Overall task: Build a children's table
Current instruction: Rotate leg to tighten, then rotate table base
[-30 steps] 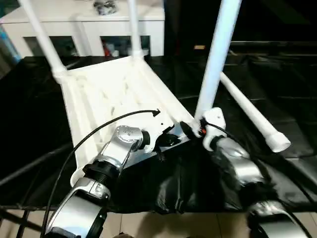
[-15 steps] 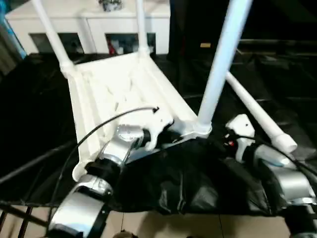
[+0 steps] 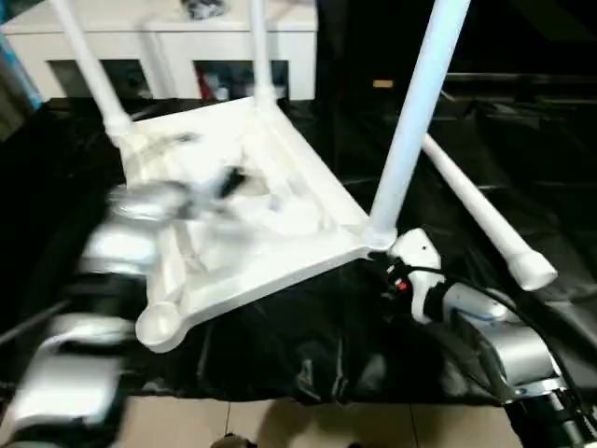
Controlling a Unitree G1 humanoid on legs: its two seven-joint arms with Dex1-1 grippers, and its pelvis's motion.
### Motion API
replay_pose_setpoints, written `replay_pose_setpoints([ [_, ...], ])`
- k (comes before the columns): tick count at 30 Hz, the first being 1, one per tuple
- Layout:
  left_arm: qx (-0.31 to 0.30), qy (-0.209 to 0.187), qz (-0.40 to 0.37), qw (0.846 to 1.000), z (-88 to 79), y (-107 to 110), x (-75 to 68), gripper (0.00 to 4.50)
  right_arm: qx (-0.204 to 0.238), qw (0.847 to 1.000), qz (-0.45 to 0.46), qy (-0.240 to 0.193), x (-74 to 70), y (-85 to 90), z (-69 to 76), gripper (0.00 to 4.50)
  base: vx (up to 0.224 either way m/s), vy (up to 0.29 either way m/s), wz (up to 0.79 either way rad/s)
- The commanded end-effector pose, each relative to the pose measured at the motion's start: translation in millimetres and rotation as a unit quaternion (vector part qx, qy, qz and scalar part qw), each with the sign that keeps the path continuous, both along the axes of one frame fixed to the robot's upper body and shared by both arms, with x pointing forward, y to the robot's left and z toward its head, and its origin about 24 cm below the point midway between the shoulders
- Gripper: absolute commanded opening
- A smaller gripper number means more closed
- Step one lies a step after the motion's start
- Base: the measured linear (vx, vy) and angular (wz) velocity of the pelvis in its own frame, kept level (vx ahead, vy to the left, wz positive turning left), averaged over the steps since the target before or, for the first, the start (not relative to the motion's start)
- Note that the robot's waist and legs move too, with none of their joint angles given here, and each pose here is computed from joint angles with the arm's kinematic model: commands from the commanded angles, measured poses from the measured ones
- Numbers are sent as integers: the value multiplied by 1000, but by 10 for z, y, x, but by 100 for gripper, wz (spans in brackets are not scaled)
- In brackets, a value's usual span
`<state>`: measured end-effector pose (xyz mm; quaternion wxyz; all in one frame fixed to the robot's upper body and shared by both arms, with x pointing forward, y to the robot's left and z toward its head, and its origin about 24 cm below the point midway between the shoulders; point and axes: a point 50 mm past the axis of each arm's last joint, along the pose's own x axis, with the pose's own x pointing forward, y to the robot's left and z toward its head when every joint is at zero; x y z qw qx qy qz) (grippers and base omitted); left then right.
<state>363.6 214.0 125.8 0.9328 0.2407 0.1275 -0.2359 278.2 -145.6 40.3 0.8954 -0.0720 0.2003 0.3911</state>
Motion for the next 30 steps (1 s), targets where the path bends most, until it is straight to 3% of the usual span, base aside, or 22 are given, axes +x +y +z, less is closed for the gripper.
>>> replay_pose_setpoints([
  [1,45,7,51,998,13,198,-49,15,-1,1000,2,0,13,28,30,374,0,0,0],
  [3,81,32,83,993,-48,357,-123,1,-9,1000,-12,6,31,31,-2,343,0,0,0],
  [7,116,67,102,986,-179,427,-188,0,-14,1000,-20,14,48,47,-13,320,0,0,0],
  [9,135,71,111,982,-199,443,-204,0,-17,1000,-19,14,54,53,-8,292,0,0,0],
  [12,132,80,108,982,-223,416,-219,0,-21,999,-27,12,71,52,-6,286,0,0,0],
  [13,116,92,95,984,-254,357,-228,0,-24,999,-36,8,93,47,-9,258,0,0,0],
  [17,136,142,59,979,-401,311,-293,0,-28,999,-35,7,119,62,-19,233,0,0,0],
  [18,156,174,41,971,-471,329,-353,0,-30,999,-36,7,142,81,-22,220,0,0,0],
  [20,163,190,31,968,-501,336,-385,0,-31,999,-37,7,154,88,-26,199,0,0,0],
  [23,172,247,-20,953,-571,318,-521,0,-26,999,-43,9,220,133,-41,182,0,0,0],
  [30,152,291,-106,939,-592,196,-649,0,-34,998,-49,3,349,224,-87,122,0,0,0],
])
